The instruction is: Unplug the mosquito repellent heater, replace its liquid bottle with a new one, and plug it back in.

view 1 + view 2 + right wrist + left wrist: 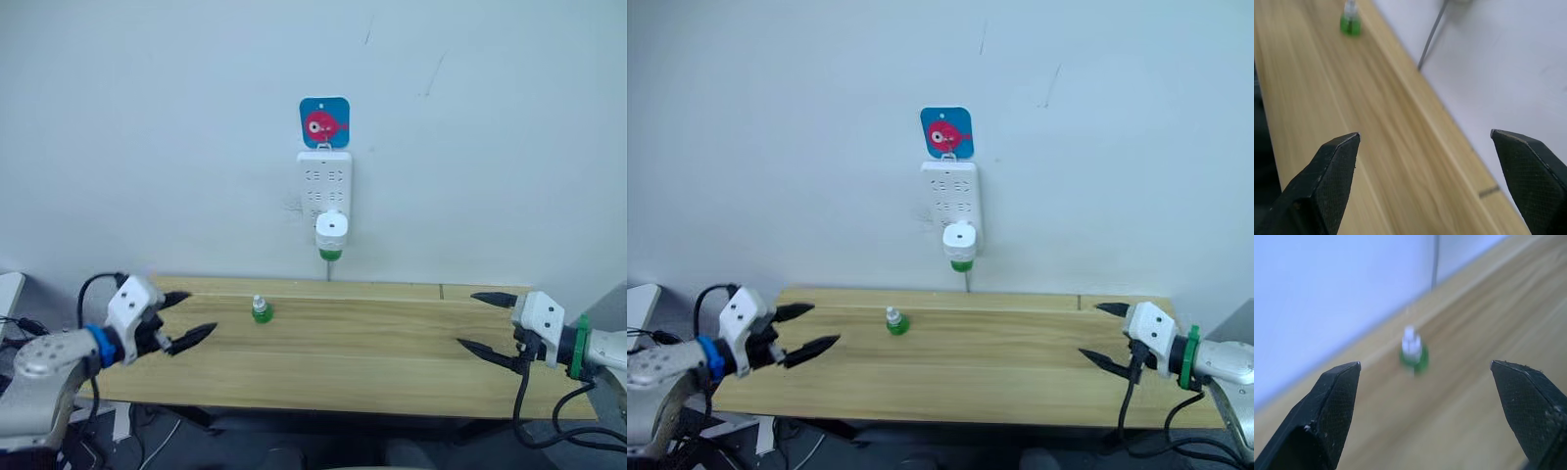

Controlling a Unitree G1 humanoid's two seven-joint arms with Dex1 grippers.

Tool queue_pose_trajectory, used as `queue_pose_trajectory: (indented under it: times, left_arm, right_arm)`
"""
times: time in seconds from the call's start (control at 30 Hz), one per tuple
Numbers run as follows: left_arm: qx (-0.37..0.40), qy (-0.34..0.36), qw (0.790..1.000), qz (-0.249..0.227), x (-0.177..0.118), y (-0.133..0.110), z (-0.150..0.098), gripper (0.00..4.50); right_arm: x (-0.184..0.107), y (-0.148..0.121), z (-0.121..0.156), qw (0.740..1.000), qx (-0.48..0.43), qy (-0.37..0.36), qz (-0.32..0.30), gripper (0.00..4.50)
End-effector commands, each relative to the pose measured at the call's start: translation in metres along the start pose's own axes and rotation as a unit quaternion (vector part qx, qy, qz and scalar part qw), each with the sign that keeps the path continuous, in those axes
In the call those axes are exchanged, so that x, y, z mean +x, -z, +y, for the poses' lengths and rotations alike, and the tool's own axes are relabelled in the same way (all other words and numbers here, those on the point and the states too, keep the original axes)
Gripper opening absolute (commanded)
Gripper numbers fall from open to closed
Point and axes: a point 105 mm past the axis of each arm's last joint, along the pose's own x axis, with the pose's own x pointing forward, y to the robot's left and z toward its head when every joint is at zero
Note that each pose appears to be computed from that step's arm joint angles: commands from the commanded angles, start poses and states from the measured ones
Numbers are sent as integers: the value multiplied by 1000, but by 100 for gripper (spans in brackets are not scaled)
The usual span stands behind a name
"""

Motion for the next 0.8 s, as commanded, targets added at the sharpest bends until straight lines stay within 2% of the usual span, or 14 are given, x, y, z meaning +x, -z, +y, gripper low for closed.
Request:
queue_pose_trajectory:
  times: [0.03, 0.2, 0.4, 0.5, 0.57, 0.8]
  left_arm:
    - [13, -1, 999, -53, 11, -39, 7, 450]
    - [-5, 8, 994, -106, 28, -75, 10, 450]
    - [-30, 22, 988, -150, 54, -98, 12, 450]
    - [-33, 34, 987, -154, 63, -101, 13, 391]
    - [-27, 31, 988, -151, 70, -102, 16, 333]
    - [-23, 10, 986, -166, 87, -111, 33, 333]
  right_arm:
    - [1, -52, -4, 997, 11, 30, -76, 447]
    - [-4, -96, 1, 990, 41, 31, -129, 447]
    - [4, -123, 8, 987, 40, 25, -153, 447]
    - [9, -133, 10, 986, 43, 25, -162, 450]
    - [11, -136, 13, 985, 45, 22, -164, 450]
    - [17, -142, 19, 984, 54, 19, -169, 450]
